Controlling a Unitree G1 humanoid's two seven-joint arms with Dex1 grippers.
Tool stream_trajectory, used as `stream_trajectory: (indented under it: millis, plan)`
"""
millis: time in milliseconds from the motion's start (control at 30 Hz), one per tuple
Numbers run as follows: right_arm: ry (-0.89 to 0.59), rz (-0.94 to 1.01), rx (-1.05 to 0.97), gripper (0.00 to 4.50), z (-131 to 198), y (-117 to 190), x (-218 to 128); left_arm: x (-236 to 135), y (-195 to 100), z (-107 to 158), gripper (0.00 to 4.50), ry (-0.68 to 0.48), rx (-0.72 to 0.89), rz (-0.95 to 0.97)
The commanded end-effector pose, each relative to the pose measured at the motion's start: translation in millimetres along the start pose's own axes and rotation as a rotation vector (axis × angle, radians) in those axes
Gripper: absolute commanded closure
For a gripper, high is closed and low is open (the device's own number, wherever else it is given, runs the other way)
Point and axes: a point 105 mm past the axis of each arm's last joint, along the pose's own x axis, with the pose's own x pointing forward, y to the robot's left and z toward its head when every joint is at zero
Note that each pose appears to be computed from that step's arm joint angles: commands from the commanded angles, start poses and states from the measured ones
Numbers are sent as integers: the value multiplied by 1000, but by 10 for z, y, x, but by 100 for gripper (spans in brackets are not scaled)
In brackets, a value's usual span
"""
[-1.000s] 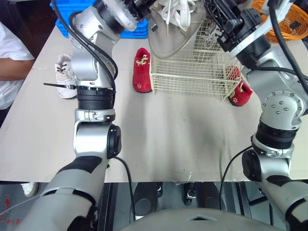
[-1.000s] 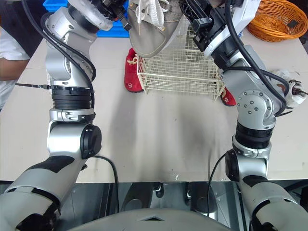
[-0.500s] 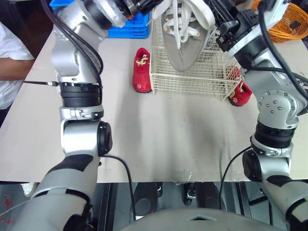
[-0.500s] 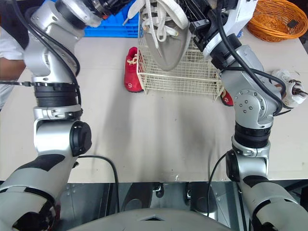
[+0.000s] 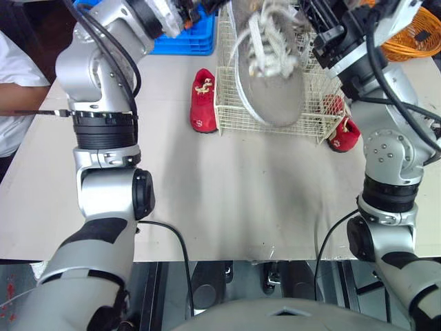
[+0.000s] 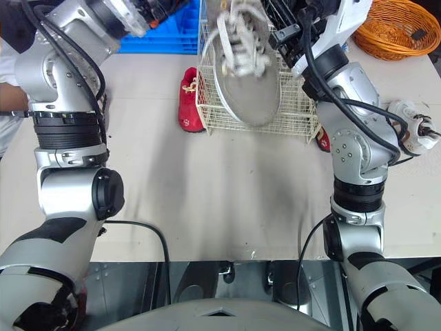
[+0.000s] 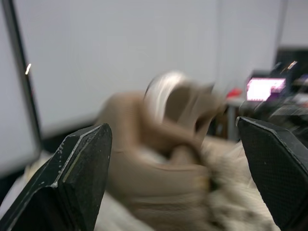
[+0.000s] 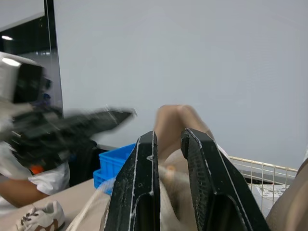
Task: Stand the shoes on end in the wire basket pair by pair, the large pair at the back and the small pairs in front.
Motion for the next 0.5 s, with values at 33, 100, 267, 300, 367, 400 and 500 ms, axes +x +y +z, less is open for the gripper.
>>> stream_trajectory:
  millis: [33, 100, 267, 300, 367, 400, 500]
  plan:
    - [11, 14, -22, 385, -13, 31, -36, -39, 48, -92, 4, 64, 39, 46]
    - [30, 17, -17, 385, -49, 41, -50, -41, 74, -77, 4, 57, 29, 64]
    - [97, -5, 28, 333, -123, -37, -90, -42, 70, -37, 0, 48, 34, 58]
    - [114, 0, 46, 310, -134, -49, -102, -43, 71, -46, 0, 51, 33, 58]
    - [159, 4, 84, 230, -165, -80, -132, -44, 66, -50, 0, 52, 33, 58]
    - [191, 0, 100, 189, -184, -113, -153, -45, 58, -47, 0, 49, 31, 56]
    - [309, -20, 164, 41, -277, -216, -219, -43, 41, -38, 0, 38, 28, 52]
